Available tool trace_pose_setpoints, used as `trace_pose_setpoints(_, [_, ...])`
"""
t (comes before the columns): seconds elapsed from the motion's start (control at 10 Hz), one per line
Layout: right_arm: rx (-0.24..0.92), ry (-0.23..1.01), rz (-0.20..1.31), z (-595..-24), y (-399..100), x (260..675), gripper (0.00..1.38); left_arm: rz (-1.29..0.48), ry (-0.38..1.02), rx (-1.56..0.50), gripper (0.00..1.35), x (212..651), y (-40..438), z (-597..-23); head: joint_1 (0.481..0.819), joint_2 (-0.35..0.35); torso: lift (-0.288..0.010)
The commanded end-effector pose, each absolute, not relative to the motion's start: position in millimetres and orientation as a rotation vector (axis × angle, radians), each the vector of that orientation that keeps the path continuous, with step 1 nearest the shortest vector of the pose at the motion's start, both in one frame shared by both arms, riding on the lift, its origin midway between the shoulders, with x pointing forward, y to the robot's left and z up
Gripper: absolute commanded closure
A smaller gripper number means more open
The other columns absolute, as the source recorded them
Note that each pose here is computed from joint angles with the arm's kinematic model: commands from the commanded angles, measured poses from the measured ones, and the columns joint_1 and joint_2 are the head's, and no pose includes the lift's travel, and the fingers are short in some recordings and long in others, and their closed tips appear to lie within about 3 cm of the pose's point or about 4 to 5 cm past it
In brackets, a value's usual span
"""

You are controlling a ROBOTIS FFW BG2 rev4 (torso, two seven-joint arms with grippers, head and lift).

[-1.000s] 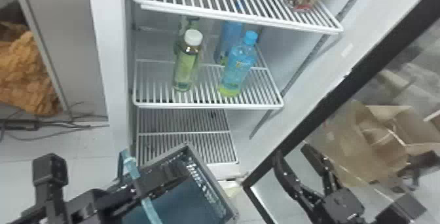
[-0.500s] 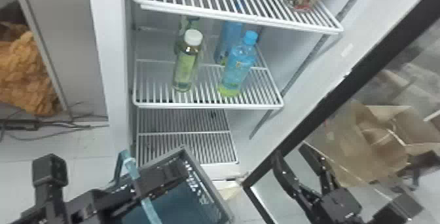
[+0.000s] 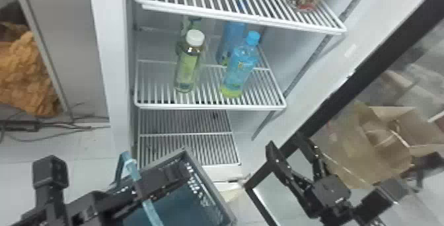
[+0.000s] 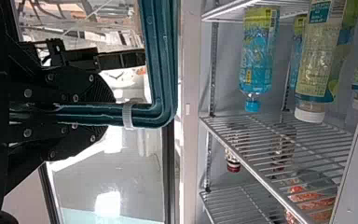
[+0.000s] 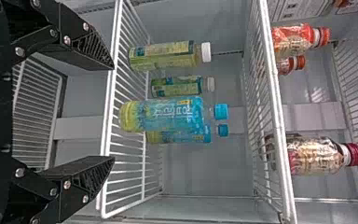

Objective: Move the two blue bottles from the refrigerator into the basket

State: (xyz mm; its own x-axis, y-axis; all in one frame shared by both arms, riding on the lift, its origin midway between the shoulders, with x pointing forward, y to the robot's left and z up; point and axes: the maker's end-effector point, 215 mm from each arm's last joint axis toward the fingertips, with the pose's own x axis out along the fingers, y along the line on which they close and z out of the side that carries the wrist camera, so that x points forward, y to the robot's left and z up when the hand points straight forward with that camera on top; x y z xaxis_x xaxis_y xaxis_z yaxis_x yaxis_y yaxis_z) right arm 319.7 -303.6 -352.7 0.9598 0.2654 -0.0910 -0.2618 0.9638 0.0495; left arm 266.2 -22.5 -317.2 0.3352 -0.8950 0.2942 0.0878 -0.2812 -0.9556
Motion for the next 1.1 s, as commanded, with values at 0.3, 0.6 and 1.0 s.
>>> trace_pose_setpoints(0.3, [0.074,0.071,0.294,-369,-289,363,0.40,-1.162,0.762,-1.539,1.20,266,-22,-317,0.695,-0.350,-0.216])
trace_pose_setpoints(0.6, [0.085,0.041,0.275,-371,-288,397,0.40,-1.165,0.764,-1.536,1.20,266,-22,-317,0.695,-0.350,-0.216])
trace_pose_setpoints(1.0, [0.101,0.008,0.275,-367,-280,432,0.40,-1.167,0.769,-1.534,1.20,265,-22,-317,0.695,-0.350,-0.216])
